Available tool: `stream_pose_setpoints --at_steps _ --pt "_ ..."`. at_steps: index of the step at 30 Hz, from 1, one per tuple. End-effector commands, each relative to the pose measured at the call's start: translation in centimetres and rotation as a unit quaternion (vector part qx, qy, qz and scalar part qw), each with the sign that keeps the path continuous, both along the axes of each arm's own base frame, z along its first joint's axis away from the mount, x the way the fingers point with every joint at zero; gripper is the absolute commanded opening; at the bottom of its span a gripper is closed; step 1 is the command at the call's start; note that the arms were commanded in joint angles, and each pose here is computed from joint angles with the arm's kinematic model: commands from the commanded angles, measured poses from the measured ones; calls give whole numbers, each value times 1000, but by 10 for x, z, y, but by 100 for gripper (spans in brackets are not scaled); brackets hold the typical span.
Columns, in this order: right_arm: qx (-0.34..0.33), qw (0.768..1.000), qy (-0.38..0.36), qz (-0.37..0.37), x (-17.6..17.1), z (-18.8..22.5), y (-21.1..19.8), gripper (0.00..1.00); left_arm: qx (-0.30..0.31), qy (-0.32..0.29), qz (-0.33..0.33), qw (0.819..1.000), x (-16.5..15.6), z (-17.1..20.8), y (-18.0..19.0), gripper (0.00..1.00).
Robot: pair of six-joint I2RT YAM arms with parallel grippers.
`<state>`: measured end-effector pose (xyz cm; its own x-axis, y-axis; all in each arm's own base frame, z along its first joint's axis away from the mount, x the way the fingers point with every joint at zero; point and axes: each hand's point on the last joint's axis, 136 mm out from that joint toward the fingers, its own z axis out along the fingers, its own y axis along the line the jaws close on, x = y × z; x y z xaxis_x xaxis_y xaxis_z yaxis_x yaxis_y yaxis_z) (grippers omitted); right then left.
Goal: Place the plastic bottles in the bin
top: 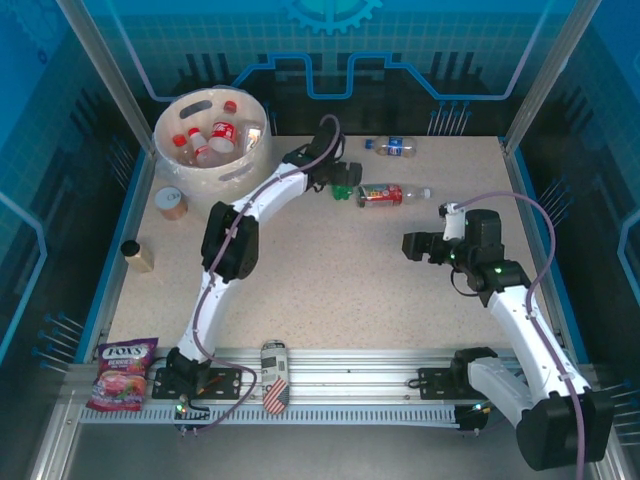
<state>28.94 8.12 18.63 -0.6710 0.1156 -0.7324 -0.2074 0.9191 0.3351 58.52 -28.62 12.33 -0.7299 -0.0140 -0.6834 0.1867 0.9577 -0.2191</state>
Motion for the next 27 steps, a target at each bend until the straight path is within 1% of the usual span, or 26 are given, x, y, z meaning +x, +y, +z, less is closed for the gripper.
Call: stream_pose_setpoints --at_steps 1,4,8,14,16,20,25,27 --pt "-1 1000 -15 -3 -5 10 0 97 4 11 50 999 27 -24 11 99" --pt "2 1000 -10 -3 -11 7 1 97 8 27 49 998 34 -46 8 97" --pt "1 1000 -15 -10 -17 6 -2 97 9 57 60 997 27 -71 13 94" --pt "6 1000 -16 -4 -13 5 1 97 12 83 54 995 10 -80 14 89" --pt "12 1000 -15 -2 -10 5 3 97 19 86 49 995 7 -82 15 85" --pt "25 1000 -17 -3 -1 6 7 95 33 82 35 995 2 -73 15 74" --pt "30 999 -19 3 6 8 14 95 52 62 0 997 -9 -48 6 66" --pt "28 999 -17 6 7 6 16 95 56 50 -21 997 -16 -34 -3 63"
